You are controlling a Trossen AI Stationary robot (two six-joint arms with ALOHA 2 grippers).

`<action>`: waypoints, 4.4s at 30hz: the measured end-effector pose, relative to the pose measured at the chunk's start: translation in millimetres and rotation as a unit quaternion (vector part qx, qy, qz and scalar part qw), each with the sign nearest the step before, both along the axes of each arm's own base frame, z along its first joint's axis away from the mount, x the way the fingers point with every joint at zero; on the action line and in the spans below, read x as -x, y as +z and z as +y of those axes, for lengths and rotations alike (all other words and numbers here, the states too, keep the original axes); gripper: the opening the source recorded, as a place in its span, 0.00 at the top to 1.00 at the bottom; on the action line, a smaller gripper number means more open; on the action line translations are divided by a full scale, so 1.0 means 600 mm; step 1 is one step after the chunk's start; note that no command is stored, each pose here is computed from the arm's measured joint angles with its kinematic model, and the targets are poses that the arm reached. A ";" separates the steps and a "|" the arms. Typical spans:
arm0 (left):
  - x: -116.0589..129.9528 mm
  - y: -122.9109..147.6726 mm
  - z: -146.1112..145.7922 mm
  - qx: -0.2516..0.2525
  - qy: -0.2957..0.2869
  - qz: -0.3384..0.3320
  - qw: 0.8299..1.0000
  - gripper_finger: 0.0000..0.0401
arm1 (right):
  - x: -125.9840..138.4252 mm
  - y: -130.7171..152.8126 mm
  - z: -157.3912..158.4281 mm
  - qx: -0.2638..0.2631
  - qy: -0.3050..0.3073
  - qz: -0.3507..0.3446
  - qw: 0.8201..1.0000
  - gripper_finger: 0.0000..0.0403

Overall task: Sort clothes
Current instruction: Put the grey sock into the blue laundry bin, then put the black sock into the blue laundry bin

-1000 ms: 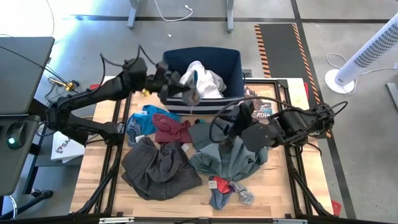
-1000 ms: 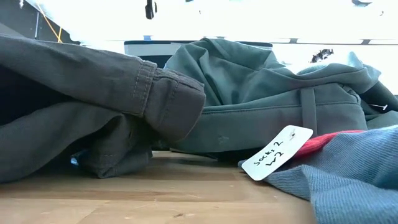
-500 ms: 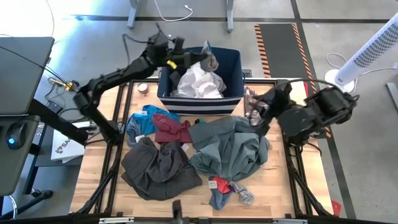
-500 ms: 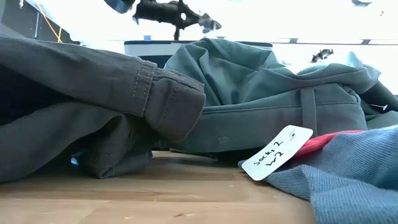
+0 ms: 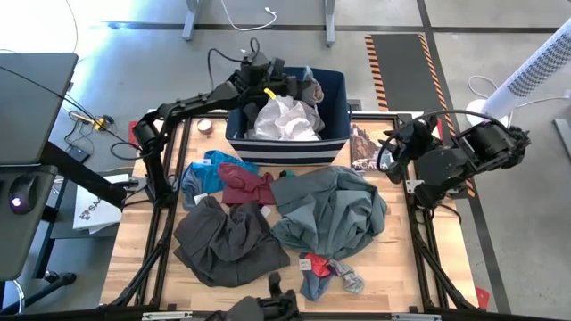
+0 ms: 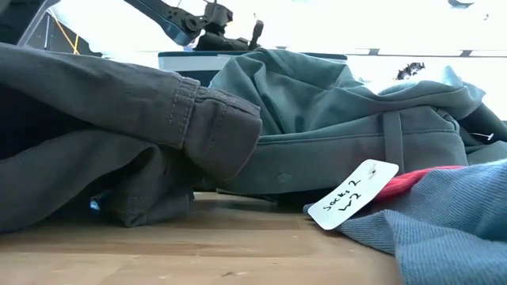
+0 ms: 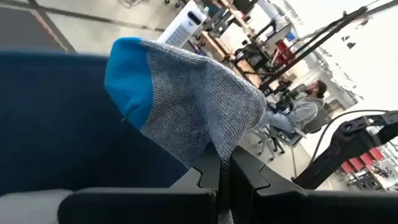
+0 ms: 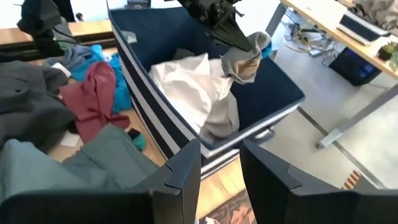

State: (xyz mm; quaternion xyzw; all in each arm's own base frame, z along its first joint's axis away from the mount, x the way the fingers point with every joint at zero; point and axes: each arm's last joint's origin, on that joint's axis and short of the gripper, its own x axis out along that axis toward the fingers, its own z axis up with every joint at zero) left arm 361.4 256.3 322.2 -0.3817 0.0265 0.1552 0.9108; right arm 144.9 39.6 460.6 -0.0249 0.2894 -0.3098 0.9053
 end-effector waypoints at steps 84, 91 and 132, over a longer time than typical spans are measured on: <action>0.298 0.043 -0.445 -0.188 -0.114 0.243 0.945 0.62 | -0.355 -0.314 0.142 -0.358 0.026 0.062 0.931 0.73; 0.297 0.045 -0.445 -0.188 -0.112 0.237 0.946 0.62 | -0.349 -0.321 0.132 -0.263 0.011 0.078 0.962 0.73; 0.292 0.055 -0.442 -0.203 -0.078 0.209 0.954 0.62 | -0.164 -0.391 0.231 -0.288 -0.180 0.342 0.876 1.00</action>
